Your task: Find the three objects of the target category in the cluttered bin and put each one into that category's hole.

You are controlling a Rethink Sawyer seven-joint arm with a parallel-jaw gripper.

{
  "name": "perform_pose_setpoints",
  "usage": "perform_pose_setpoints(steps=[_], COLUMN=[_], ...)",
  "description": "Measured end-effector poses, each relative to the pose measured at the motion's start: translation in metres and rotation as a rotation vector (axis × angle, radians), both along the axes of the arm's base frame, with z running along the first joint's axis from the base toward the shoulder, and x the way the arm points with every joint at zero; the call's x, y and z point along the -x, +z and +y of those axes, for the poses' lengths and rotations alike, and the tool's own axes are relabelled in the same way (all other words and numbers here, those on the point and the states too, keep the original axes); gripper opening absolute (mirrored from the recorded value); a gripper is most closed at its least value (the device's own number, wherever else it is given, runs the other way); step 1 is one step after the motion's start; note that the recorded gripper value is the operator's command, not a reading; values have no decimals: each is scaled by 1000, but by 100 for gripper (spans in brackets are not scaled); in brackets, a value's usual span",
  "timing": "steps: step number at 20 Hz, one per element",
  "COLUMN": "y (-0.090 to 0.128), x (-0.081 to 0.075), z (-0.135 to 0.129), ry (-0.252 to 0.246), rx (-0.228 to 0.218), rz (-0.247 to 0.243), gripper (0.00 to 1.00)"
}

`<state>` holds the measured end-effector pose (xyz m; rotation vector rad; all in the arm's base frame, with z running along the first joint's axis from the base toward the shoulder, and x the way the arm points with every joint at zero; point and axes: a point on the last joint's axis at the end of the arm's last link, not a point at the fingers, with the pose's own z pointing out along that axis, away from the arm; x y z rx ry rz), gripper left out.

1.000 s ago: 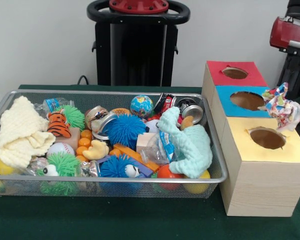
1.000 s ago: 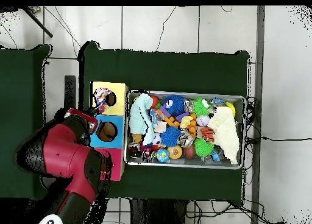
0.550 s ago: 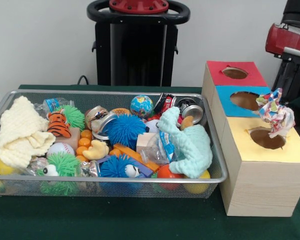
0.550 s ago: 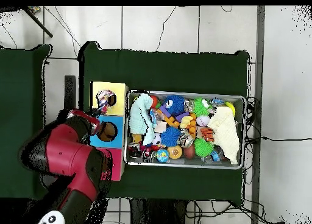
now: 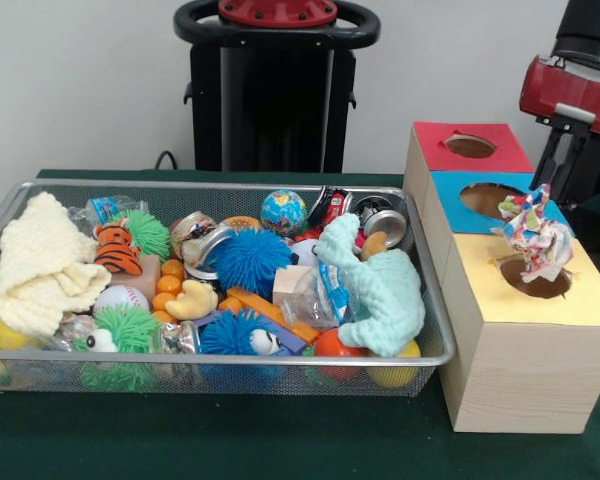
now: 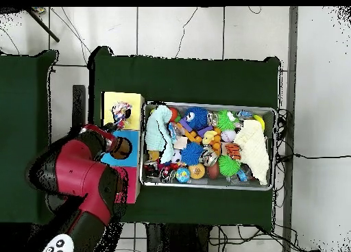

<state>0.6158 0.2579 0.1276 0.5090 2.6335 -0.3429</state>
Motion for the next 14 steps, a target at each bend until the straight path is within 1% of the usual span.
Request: perform_pose_setpoints(steps=[9,14], y=[-15,-31], x=[4,9], z=[-3,-5], ry=[-1,0], rx=[16,32], rz=[21,42], gripper=[0,0])
